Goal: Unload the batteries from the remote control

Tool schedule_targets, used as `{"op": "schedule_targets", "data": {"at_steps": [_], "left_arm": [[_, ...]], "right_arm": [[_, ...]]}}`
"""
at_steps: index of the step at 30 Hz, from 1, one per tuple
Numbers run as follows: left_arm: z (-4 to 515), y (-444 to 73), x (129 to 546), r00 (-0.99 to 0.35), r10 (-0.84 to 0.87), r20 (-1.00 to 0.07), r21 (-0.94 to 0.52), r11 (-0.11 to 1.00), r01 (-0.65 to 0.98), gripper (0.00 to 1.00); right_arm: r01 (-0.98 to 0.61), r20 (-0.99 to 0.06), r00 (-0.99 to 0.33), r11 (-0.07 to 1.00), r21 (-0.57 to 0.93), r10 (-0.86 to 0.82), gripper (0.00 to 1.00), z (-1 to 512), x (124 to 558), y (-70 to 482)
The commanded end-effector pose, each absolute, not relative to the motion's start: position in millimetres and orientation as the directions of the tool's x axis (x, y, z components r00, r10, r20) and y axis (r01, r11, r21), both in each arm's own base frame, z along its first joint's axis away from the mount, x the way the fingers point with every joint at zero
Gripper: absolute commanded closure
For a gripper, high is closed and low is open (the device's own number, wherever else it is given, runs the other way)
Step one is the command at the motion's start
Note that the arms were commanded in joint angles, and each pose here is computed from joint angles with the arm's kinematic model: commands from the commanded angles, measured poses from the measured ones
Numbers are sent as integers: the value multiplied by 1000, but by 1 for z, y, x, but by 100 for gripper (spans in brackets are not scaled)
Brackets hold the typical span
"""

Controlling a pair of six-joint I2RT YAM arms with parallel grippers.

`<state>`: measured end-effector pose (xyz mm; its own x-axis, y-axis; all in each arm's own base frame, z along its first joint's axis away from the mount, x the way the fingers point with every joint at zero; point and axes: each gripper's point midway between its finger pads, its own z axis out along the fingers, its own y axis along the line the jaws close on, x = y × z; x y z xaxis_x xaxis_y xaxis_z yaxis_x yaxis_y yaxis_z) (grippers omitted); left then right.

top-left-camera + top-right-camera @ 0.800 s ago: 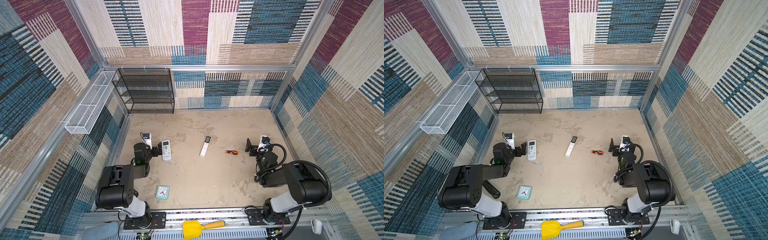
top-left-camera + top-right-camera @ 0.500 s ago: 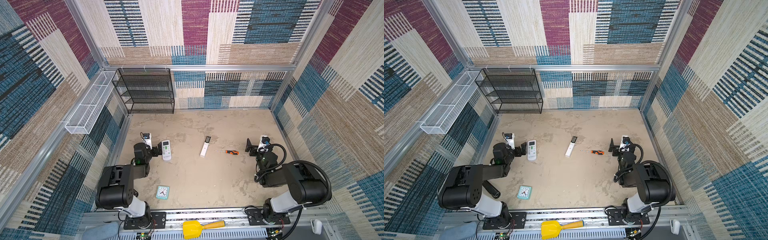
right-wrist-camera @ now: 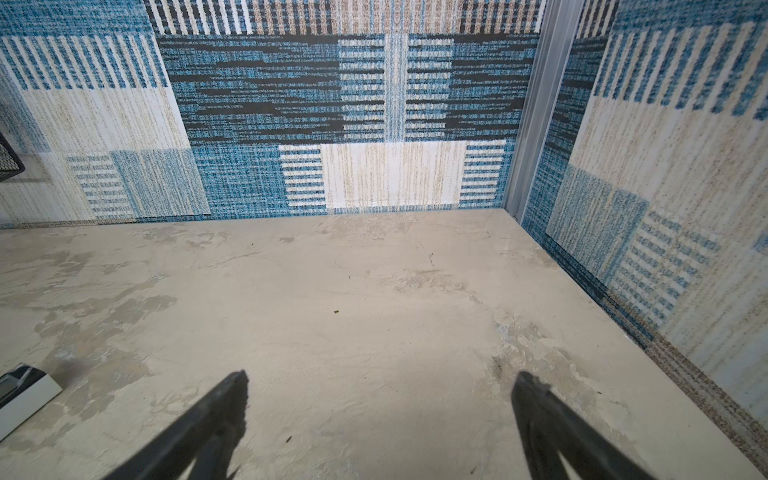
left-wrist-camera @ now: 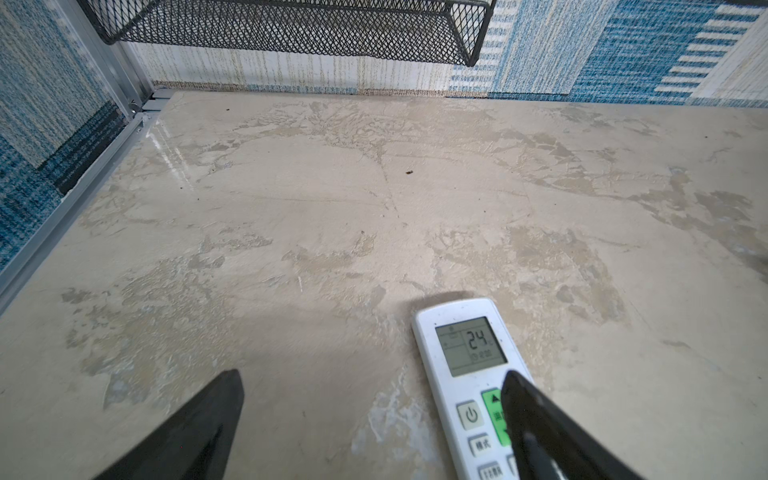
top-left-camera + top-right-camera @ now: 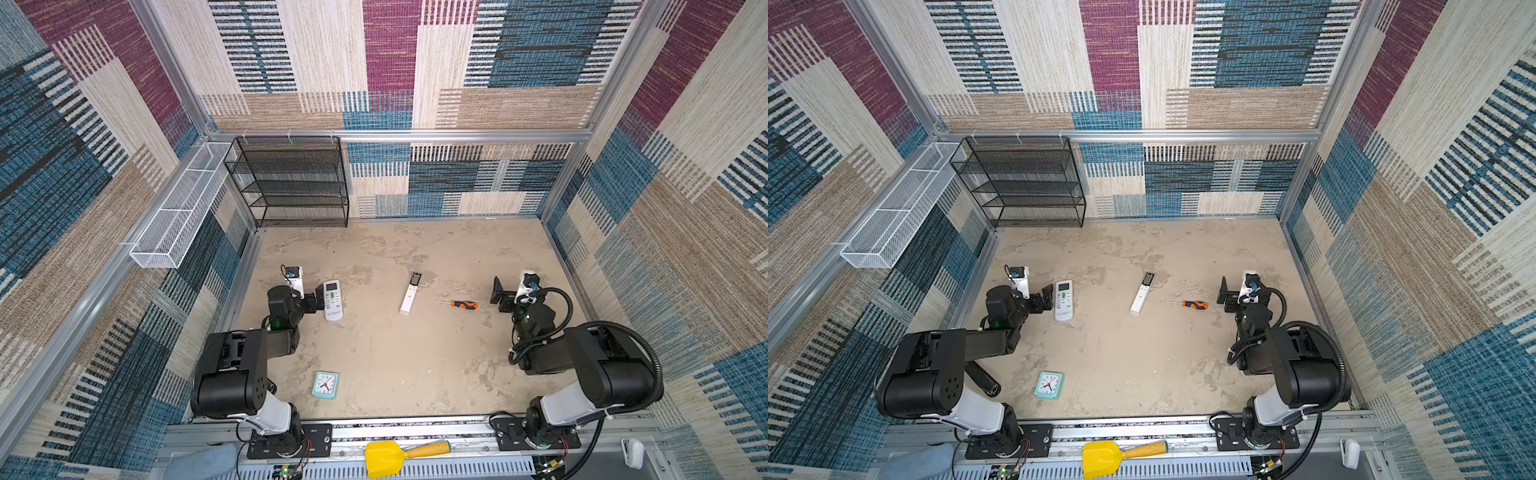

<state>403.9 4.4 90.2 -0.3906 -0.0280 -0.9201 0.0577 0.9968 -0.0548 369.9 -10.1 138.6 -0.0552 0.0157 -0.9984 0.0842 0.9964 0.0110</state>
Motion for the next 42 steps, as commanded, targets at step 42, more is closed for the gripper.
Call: {"op": "schedule_targets", "data": {"at_steps": [42], "left_arm": [[185,-4,383,-473,-263,-841,-269,961,-57,1]], "right_arm": [[173,-923,-283,960,220,263,0,193,405,-11]]}}
